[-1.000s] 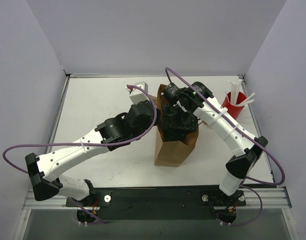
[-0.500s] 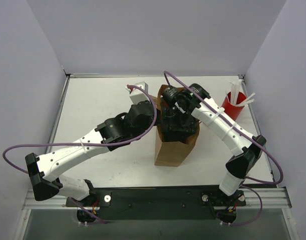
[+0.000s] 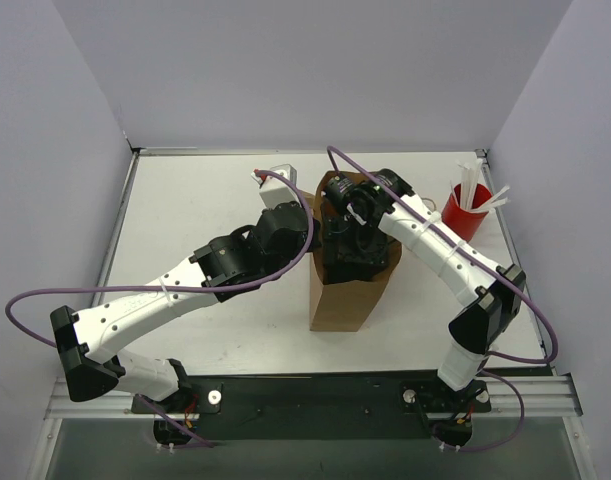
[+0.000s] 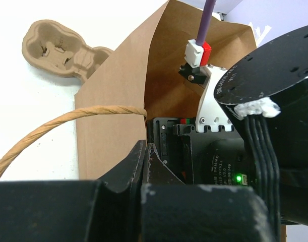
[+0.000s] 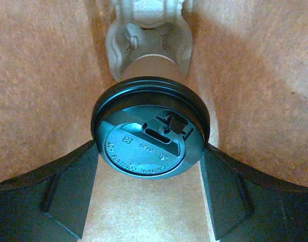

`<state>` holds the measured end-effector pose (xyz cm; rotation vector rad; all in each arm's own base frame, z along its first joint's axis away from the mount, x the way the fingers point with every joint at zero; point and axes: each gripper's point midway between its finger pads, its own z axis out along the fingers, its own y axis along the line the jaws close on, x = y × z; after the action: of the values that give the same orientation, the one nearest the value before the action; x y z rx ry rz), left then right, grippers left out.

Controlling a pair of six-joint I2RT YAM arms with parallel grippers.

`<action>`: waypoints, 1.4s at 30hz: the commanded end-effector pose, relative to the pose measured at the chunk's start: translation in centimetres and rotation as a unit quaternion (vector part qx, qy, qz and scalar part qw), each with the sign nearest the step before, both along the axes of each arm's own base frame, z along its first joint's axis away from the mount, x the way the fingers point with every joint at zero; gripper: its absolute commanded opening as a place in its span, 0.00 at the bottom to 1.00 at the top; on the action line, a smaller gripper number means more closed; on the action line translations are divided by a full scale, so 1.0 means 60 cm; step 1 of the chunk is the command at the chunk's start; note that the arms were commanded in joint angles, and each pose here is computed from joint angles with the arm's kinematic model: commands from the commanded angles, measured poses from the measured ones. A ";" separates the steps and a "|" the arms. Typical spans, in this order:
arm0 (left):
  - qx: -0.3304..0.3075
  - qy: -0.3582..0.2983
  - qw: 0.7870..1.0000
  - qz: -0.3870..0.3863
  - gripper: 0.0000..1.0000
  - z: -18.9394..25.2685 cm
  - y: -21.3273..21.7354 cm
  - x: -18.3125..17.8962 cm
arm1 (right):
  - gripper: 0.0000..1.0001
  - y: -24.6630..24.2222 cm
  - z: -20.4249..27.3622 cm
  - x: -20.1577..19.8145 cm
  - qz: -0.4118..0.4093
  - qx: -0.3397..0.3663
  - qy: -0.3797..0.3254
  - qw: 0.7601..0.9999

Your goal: Pack the takeout coffee

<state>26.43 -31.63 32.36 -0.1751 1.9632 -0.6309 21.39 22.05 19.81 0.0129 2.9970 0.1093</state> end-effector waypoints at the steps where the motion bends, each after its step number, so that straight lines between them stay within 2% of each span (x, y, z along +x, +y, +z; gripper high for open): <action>1: -0.034 -0.024 0.999 0.008 0.00 0.045 0.011 -0.001 | 0.41 -0.008 -0.019 -0.009 -0.003 -0.017 0.022 1.000; 16: -0.020 -0.009 0.999 0.032 0.00 0.027 0.021 0.006 | 0.40 -0.002 0.022 -0.021 0.010 -0.005 -0.001 1.000; 42: -0.016 -0.013 1.000 0.014 0.00 0.034 0.014 0.003 | 0.40 -0.015 -0.041 -0.024 -0.002 -0.015 0.029 0.999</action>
<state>26.35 -30.97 31.77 -0.1859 1.9817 -0.5966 20.55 22.46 17.47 -0.0138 3.0384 0.1006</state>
